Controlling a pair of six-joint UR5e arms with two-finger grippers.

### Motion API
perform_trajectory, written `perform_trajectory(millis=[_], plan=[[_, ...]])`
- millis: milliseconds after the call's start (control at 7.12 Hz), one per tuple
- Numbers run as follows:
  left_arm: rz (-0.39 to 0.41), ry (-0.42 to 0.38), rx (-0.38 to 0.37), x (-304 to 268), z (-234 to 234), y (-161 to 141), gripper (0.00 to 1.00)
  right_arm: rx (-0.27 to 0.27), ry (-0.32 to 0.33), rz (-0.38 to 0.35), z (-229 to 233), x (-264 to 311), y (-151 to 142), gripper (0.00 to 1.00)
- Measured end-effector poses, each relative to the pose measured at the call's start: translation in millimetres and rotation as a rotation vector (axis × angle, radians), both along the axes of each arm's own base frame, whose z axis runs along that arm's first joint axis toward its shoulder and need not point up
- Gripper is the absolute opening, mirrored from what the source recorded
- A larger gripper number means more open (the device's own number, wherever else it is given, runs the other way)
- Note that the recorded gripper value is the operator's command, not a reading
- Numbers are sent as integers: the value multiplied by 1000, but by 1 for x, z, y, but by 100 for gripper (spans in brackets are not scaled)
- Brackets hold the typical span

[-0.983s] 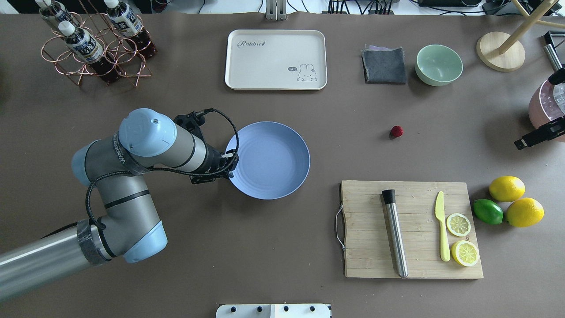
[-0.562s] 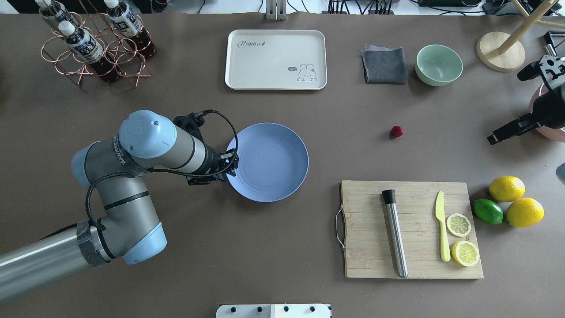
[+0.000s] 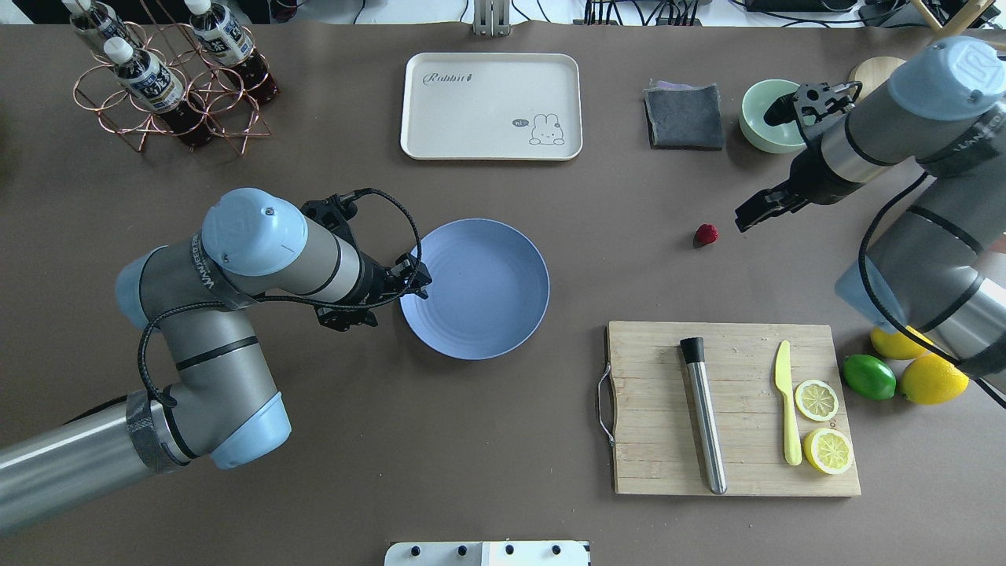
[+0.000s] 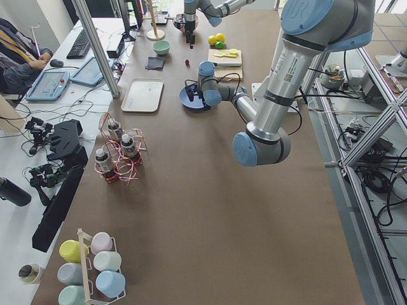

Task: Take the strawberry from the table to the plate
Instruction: 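Release the plate and draw back the left gripper while the right gripper grasps the strawberry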

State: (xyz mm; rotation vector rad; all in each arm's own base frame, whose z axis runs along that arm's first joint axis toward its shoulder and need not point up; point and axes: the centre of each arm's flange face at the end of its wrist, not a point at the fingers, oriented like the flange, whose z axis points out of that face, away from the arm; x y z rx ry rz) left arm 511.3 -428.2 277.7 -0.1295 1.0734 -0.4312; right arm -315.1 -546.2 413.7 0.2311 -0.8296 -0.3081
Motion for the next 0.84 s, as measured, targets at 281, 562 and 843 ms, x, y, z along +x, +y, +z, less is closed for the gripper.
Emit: perform_trajectory(millis=[281,562,843], plan=[[-8,-5,-3,-4,0,-4,94,-40,12,24,-6,-31,-27,85],[-22,0,-1,-15,-4,-9,93,-82,37,26,13,-41,-30,85],[-29,-2,-2,-33,-4,-5,93,-109,57,14,29,-51,-27,81]])
